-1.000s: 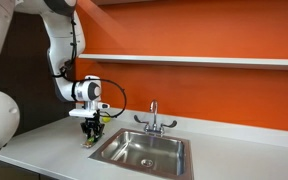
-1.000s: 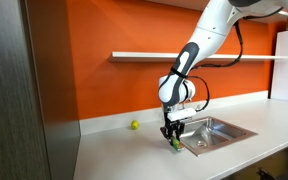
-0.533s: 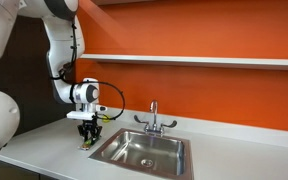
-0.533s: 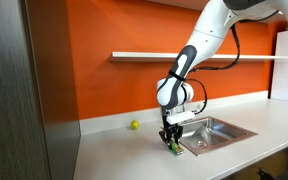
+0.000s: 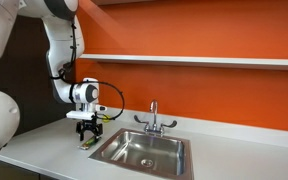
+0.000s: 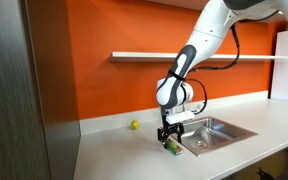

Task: Remove the green packet from the sink and put it on the counter.

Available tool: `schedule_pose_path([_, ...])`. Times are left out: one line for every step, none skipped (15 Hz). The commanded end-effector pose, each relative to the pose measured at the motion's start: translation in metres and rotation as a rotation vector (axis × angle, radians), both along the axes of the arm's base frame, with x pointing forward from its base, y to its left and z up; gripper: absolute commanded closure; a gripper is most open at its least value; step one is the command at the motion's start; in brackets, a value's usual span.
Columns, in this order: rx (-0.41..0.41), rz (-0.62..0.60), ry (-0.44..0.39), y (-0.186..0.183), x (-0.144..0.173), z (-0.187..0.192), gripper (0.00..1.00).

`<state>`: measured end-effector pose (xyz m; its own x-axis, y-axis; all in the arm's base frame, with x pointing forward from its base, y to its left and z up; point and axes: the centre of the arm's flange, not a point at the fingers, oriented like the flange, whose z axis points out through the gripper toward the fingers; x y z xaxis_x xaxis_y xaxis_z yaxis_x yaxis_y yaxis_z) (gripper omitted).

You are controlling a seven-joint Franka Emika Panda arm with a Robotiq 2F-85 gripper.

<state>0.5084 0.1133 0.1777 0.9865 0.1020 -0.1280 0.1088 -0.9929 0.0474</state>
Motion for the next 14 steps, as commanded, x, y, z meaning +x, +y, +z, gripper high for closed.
schedule_pose_path([0.012, -0.03, -0.001, 0.001, -0.005, 0.021, 0.0])
schedule_pose_path([0.017, -0.045, -0.004, 0.0, -0.006, 0.023, 0.0])
schedule_pose_path([0.02, -0.055, -0.009, -0.002, -0.007, 0.026, 0.0])
schedule_pose_path([0.025, -0.064, -0.017, -0.004, -0.009, 0.029, 0.0])
schedule_pose_path([0.026, -0.069, -0.021, -0.006, -0.01, 0.032, 0.0])
schedule_pose_path([0.022, -0.073, -0.028, -0.008, -0.013, 0.035, 0.0])
schedule_pose_path([0.018, -0.077, -0.03, -0.011, -0.016, 0.038, 0.0])
schedule_pose_path([0.017, -0.08, -0.033, -0.013, -0.019, 0.04, 0.0])
schedule_pose_path([0.015, -0.092, -0.03, -0.015, -0.023, 0.043, 0.0])
schedule_pose_path([0.015, -0.099, -0.031, -0.017, -0.027, 0.046, 0.0])
schedule_pose_path([0.014, -0.11, -0.03, -0.018, -0.033, 0.048, 0.0])
schedule_pose_path([0.014, -0.119, -0.029, -0.019, -0.038, 0.05, 0.0])
schedule_pose_path([0.014, -0.129, -0.027, -0.021, -0.043, 0.051, 0.0])
schedule_pose_path([0.014, -0.14, -0.026, -0.023, -0.048, 0.053, 0.0])
